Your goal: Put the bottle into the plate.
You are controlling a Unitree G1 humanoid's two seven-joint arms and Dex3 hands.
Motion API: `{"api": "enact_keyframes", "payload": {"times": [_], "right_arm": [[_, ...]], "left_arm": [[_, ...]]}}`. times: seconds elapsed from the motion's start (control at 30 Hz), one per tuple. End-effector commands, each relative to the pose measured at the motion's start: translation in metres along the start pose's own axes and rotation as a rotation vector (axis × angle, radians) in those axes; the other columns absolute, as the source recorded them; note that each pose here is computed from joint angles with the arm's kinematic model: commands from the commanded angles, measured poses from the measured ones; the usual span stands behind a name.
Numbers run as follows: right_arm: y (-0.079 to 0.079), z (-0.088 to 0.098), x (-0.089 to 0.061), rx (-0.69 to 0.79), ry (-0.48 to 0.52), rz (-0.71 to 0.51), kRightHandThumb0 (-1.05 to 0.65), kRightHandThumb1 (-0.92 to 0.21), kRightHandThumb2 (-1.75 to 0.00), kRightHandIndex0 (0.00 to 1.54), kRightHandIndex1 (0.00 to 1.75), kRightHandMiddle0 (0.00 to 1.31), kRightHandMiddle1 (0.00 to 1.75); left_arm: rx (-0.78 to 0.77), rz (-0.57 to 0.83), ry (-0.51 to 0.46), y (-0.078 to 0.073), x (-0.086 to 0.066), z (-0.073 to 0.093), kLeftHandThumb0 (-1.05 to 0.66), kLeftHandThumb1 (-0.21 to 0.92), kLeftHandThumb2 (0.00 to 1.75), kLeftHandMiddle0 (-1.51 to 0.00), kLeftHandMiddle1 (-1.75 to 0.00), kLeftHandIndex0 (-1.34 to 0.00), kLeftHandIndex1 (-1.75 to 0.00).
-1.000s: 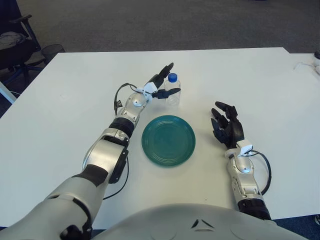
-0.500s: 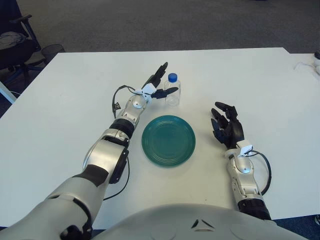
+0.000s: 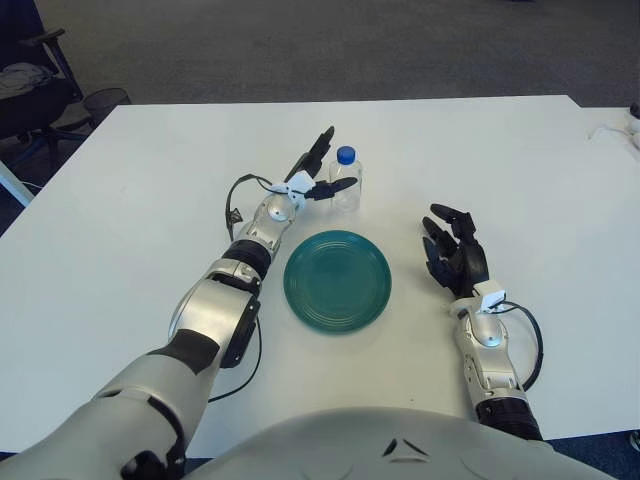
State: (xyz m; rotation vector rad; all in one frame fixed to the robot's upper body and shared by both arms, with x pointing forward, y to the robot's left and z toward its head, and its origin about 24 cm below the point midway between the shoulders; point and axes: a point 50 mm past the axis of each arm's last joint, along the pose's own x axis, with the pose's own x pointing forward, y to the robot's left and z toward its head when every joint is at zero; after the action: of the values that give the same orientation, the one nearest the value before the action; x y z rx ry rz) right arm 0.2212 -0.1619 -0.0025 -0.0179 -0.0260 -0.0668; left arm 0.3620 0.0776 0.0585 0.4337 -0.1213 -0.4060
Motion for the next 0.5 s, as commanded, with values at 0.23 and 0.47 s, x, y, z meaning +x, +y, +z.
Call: {"api": "enact_keyframes", "payload": {"times": [0.23,0.47], "right_arm": [[-0.0049,-0.0269,-0.0207,0.017,0.153,-0.006,-0.72,-0.92,-0.43,0.44,0.08,0.00,0.98],[-0.0059,-0.0269,-0.0221,0.022,0.154,-0.010,-0.71,-0.92,-0.44,0.43,0.07,0.00,0.97]], "left_arm": [[0.029,-0.029,-0.003,-0.0033,0.0070,0.0070,-1.05,0.92,0.11,0.00,0.00,0.00,0.00],[0.027,-0.056,0.000,-0.0079,0.0076,0.0073,-1.05,0.92,0.14,0.00,0.00,0.00,0.00]]}}
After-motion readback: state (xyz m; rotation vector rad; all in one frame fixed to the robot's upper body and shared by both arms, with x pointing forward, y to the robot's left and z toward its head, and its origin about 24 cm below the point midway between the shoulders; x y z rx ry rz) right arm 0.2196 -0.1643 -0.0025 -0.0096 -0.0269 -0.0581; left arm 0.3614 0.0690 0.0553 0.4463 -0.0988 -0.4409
